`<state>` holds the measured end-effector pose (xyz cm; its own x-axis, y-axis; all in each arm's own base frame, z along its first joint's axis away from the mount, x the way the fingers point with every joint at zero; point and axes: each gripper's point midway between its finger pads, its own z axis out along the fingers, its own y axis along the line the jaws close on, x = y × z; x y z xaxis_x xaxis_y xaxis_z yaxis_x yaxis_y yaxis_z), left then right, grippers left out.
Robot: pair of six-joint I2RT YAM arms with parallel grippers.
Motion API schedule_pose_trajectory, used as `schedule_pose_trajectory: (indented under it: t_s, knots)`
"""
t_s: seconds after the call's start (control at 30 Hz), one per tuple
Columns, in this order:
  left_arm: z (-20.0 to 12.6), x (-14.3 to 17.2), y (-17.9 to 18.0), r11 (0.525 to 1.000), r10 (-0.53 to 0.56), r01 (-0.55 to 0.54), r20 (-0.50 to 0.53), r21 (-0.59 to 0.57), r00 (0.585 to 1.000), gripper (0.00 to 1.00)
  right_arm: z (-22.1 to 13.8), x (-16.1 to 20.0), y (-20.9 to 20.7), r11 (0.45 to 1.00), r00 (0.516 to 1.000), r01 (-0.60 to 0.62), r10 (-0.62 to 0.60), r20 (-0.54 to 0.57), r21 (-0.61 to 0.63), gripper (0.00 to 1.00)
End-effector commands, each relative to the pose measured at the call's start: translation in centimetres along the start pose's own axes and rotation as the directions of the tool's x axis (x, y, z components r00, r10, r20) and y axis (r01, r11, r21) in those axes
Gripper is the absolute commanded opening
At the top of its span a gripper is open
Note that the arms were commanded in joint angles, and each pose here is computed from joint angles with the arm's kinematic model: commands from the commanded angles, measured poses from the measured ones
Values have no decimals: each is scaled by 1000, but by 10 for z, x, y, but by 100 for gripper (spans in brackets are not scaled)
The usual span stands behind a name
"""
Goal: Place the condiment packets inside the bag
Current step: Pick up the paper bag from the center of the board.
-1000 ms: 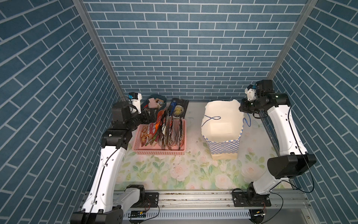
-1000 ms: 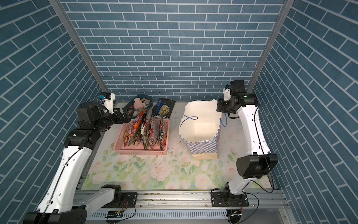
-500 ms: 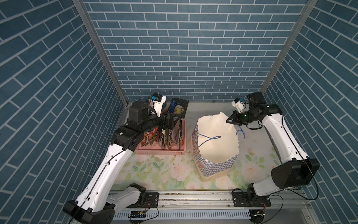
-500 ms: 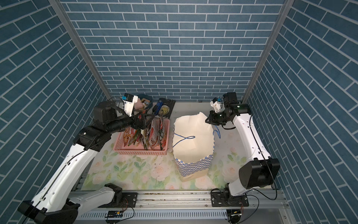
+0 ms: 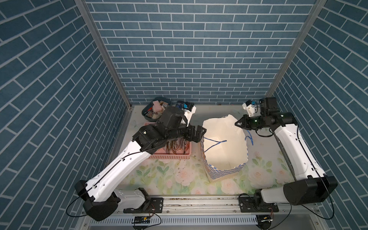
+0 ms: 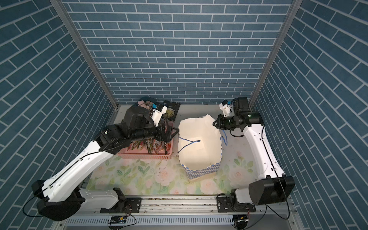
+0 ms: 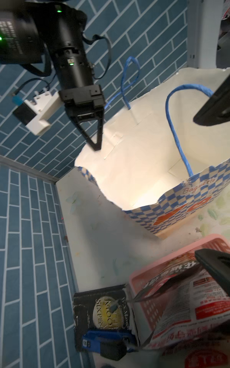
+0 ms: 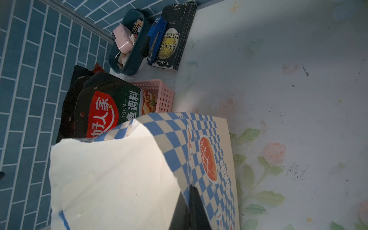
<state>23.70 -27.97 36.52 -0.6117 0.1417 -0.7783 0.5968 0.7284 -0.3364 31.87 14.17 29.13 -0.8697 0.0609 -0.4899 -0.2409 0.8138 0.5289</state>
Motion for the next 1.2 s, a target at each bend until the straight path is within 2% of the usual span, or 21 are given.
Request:
schedule_pose_trajectory:
  t_s: [0.0, 0.13, 0.3, 0.43, 0.57, 0.67, 0.9, 0.97, 1.1, 1.17]
  knots:
    - [-18, 18, 6, 997, -42, 39, -34, -69, 999, 100, -1, -8, 0, 999, 997, -51, 51, 51, 3, 0]
    - [3, 51, -30, 999, -40, 38, -157, -13, 987, 100, -2, -12, -1, 997, 995, -71, 70, 76, 8, 0]
    - [24, 68, -38, 996, -26, 4, -245, -89, 969, 100, -3, -13, 1, 996, 992, -83, 84, 96, -9, 0]
    - [24, 62, -53, 999, -19, 11, -224, -39, 974, 100, -3, -10, 1, 996, 991, -88, 89, 103, -16, 0]
    - [33, 73, -51, 999, -23, 11, -238, -51, 971, 100, -3, -10, 2, 996, 990, -87, 89, 105, -24, 0]
    - [47, 78, -40, 993, -40, 14, -222, -116, 974, 100, -4, -10, 3, 996, 990, -85, 87, 108, -26, 0]
    - [62, 62, -5, 951, -57, 22, -104, -310, 993, 99, -4, -5, 4, 996, 990, -83, 86, 108, -36, 0]
    - [67, 60, -1, 949, -60, 26, -99, -313, 993, 95, -4, -3, 3, 996, 991, -82, 86, 106, -35, 1]
    - [78, 56, -6, 968, -82, 60, -80, -242, 993, 72, -4, -2, 3, 996, 990, -82, 86, 110, -39, 1]
    - [82, 57, -4, 971, -93, 72, -83, -230, 992, 69, -4, -2, 3, 996, 990, -83, 87, 112, -41, 2]
